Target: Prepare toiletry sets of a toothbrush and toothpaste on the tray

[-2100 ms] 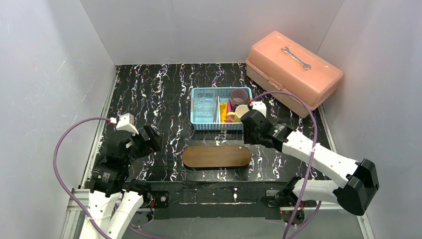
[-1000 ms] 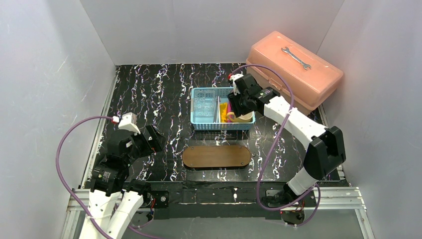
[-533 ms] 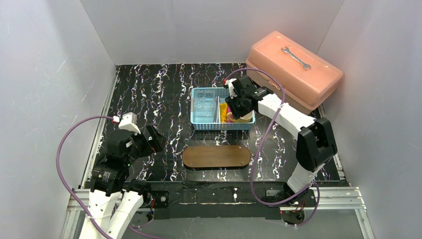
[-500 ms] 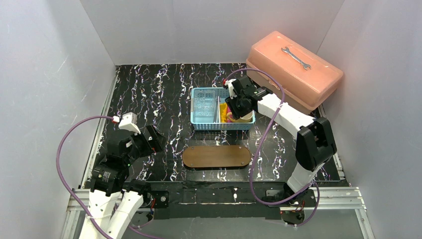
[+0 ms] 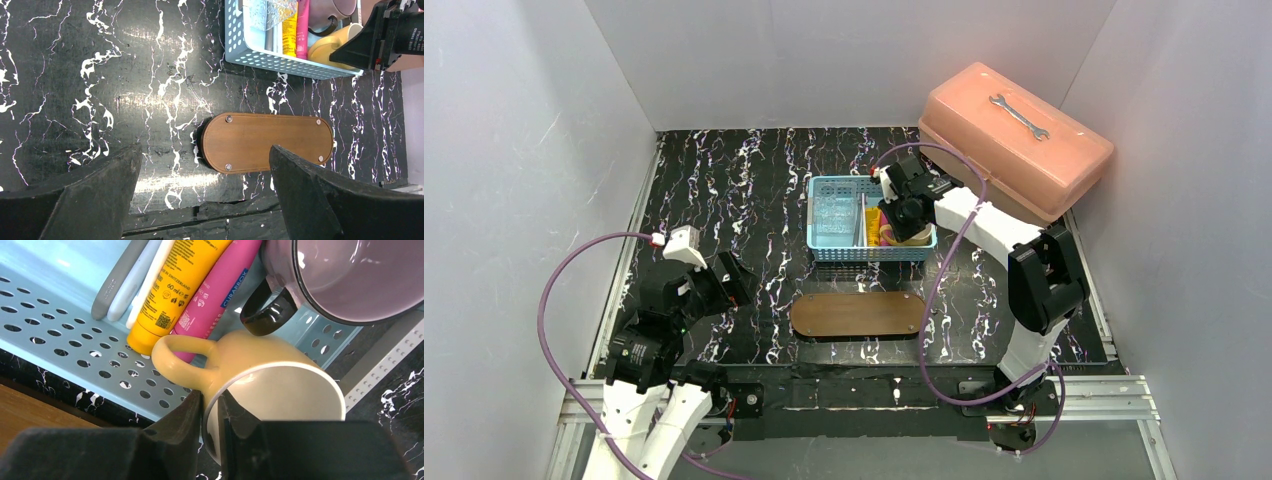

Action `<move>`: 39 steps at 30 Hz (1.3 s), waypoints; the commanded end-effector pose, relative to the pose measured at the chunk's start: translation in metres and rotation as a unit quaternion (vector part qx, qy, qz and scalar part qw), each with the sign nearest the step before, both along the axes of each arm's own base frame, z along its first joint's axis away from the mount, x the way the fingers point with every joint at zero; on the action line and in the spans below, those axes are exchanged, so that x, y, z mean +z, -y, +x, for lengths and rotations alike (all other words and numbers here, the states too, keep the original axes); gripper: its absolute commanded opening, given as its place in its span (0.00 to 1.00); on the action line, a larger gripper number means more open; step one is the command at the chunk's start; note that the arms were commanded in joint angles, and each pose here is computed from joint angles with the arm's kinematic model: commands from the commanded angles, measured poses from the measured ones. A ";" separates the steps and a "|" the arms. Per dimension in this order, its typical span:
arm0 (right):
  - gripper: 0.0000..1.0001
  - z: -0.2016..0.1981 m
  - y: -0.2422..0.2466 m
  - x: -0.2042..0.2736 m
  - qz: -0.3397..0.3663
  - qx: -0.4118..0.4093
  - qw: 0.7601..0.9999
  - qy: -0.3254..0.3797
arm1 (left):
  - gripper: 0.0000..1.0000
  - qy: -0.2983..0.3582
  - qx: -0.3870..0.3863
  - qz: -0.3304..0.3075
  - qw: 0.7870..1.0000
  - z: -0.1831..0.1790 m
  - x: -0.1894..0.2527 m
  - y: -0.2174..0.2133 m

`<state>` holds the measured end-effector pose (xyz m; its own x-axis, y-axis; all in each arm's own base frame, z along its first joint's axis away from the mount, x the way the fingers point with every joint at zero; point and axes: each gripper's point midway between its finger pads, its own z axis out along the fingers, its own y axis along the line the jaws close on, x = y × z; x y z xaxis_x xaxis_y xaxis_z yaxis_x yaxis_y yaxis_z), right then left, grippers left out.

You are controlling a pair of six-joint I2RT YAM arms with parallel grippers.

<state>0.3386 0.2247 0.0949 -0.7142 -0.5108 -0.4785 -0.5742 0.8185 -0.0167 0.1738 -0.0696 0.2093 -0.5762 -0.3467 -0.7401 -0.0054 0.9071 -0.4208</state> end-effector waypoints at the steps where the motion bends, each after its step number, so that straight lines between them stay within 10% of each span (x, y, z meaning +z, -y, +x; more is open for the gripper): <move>1: 0.19 0.016 -0.008 0.011 0.013 -0.003 1.000 0.023 | 0.98 -0.008 -0.007 0.007 1.000 0.000 -0.005 0.001; 4: 0.01 0.017 -0.008 0.012 0.013 -0.003 1.000 0.020 | 0.98 -0.010 -0.007 0.007 1.000 0.000 -0.006 0.001; 21: 0.01 0.015 -0.019 0.122 0.041 -0.005 0.993 0.110 | 0.98 -0.012 -0.006 0.008 1.000 0.001 -0.006 0.001; 39: 0.01 -0.089 -0.116 0.165 0.073 0.084 0.987 0.116 | 0.98 -0.015 0.073 0.028 0.997 0.001 -0.008 -0.025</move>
